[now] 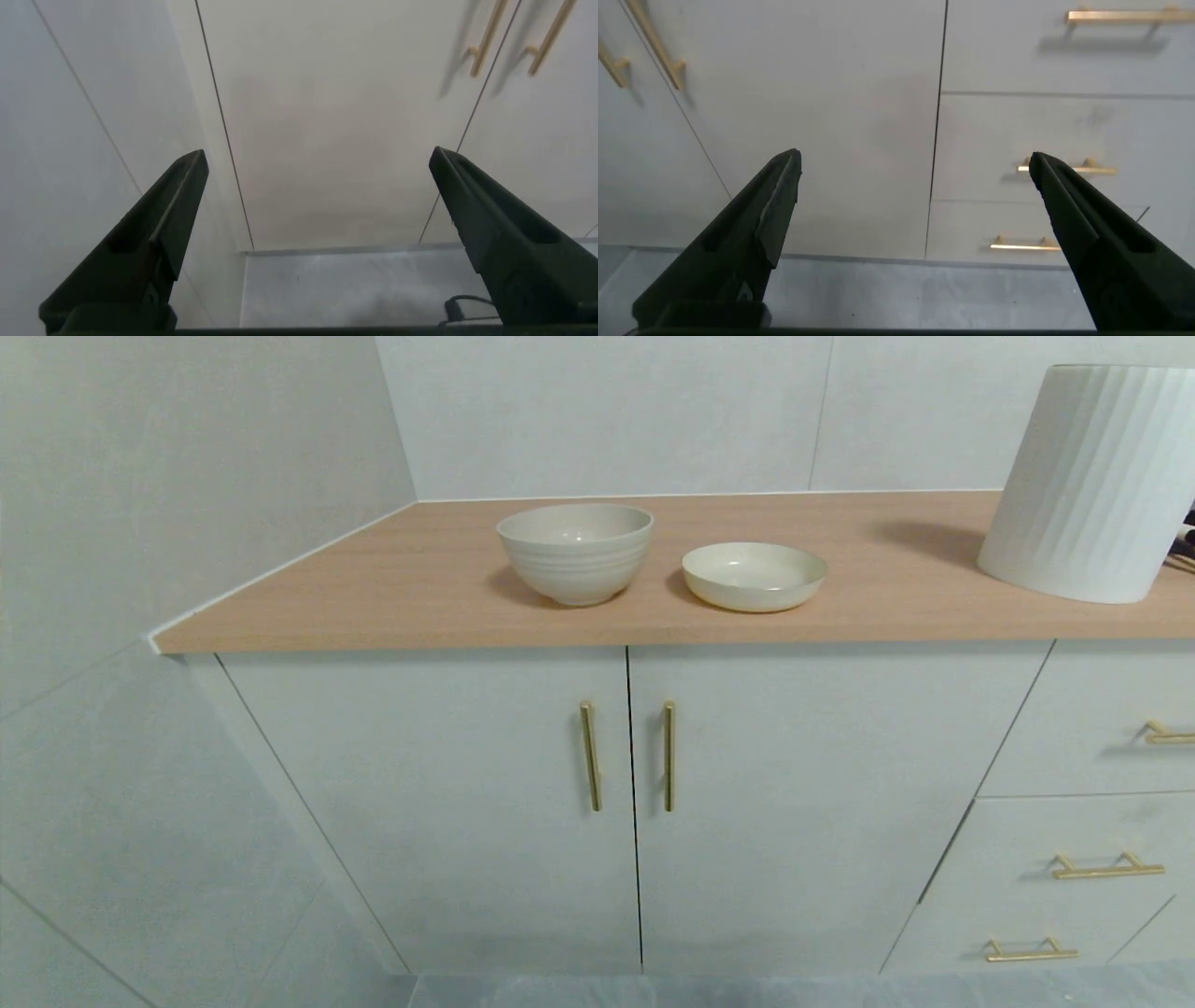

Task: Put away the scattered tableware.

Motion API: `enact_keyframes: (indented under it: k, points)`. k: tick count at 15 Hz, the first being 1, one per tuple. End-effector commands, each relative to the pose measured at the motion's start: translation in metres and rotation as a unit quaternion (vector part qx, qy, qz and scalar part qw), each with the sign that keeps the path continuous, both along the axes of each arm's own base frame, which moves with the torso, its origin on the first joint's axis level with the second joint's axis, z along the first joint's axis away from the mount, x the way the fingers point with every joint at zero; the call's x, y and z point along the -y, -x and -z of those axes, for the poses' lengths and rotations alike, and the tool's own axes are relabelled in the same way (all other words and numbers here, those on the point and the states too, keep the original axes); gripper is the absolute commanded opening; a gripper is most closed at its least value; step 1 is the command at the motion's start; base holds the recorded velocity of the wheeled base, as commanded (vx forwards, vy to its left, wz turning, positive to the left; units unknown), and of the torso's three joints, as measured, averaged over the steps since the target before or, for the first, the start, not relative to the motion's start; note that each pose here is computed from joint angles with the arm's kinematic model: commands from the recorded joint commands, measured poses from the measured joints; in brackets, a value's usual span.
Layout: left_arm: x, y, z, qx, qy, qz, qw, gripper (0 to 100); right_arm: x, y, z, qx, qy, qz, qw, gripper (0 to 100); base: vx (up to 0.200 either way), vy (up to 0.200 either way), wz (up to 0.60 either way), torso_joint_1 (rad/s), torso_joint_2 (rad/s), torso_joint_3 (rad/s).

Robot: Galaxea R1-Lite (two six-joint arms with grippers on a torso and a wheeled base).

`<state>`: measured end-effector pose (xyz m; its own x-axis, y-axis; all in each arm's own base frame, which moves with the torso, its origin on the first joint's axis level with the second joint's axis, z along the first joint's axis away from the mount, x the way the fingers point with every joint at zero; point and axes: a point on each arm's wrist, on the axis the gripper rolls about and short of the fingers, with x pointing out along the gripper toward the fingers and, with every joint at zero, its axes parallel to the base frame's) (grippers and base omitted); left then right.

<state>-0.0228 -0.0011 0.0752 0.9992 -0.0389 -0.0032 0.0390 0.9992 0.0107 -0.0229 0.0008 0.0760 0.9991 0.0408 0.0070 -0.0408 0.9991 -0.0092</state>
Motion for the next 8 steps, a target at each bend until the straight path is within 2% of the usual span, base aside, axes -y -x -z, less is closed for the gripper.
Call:
enact_keyframes:
  k: [1, 8]
  points:
    - [0.0000, -0.0001, 0.0000, -0.001, 0.000, 0.000, 1.0000, 100, 0.0000, -0.0001, -0.0001, 0.000, 0.000, 0.000, 1.000, 100, 0.000, 0.000, 0.00, -0.046, 0.27, 0.207]
    - [0.0000, -0.0001, 0.0000, -0.001, 0.000, 0.000, 1.0000, 100, 0.0000, -0.0001, -0.0001, 0.000, 0.001, 0.000, 1.000, 100, 0.000, 0.000, 0.00, -0.012, 0.04, 0.030]
